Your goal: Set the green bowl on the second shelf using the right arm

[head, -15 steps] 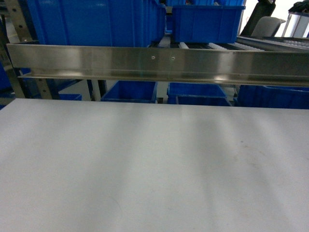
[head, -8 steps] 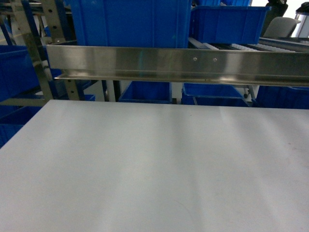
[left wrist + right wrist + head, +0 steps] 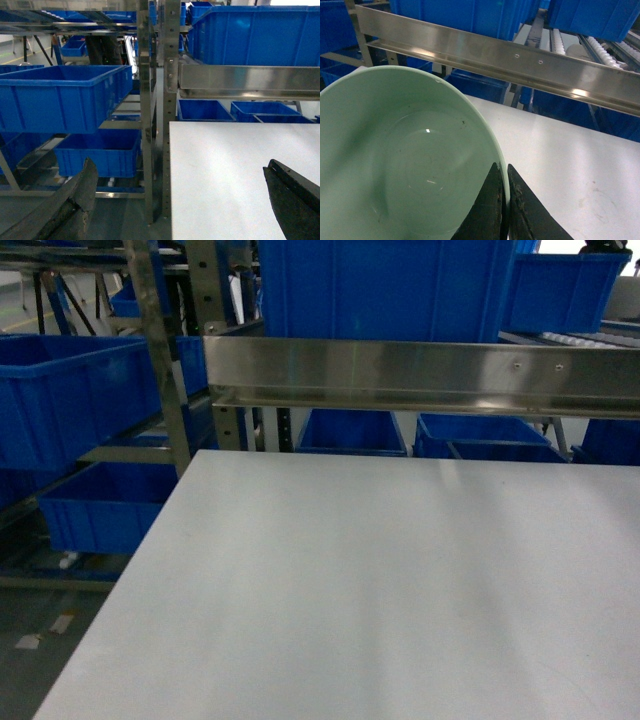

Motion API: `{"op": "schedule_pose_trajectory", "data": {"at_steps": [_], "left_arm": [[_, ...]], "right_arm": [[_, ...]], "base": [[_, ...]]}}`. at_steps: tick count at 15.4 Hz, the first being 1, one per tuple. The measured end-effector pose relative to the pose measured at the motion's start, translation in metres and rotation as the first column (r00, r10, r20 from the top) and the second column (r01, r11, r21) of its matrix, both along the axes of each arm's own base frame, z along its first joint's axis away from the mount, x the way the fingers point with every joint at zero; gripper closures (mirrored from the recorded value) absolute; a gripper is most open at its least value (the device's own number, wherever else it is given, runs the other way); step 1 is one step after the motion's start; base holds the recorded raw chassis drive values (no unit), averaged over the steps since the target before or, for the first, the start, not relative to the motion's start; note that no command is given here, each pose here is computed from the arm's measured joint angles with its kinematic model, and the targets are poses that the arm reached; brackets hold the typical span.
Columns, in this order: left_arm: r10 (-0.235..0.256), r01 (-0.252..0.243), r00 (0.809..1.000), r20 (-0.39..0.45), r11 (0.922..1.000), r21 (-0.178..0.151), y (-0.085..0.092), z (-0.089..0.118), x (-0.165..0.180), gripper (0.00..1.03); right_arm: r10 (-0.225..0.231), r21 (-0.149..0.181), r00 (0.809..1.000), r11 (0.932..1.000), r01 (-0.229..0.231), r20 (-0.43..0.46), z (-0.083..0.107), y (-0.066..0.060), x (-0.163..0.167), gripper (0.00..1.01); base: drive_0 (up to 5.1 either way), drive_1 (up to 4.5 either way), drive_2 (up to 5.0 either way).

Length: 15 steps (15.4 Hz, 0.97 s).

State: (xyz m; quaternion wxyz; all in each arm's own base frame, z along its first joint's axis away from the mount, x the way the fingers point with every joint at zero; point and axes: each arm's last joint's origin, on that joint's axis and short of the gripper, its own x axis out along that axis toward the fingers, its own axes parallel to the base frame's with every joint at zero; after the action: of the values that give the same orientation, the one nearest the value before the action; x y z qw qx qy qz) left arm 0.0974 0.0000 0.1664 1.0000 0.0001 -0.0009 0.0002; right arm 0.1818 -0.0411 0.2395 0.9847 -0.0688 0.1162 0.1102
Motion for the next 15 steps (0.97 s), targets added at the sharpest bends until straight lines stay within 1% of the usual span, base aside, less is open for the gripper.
{"op": "schedule_pose_trajectory", "data": {"at_steps": [15], "left_arm": [[0.0, 0.0, 1.0, -0.001, 1.0, 0.0, 0.0, -0.0001, 0.0, 0.05]], "right_arm": [[0.0, 0.0, 1.0, 1.0, 0.0, 0.001, 0.0002, 0.0001, -0.0002, 0.99]], "base": [[-5.0, 2.41, 2.4]]}}
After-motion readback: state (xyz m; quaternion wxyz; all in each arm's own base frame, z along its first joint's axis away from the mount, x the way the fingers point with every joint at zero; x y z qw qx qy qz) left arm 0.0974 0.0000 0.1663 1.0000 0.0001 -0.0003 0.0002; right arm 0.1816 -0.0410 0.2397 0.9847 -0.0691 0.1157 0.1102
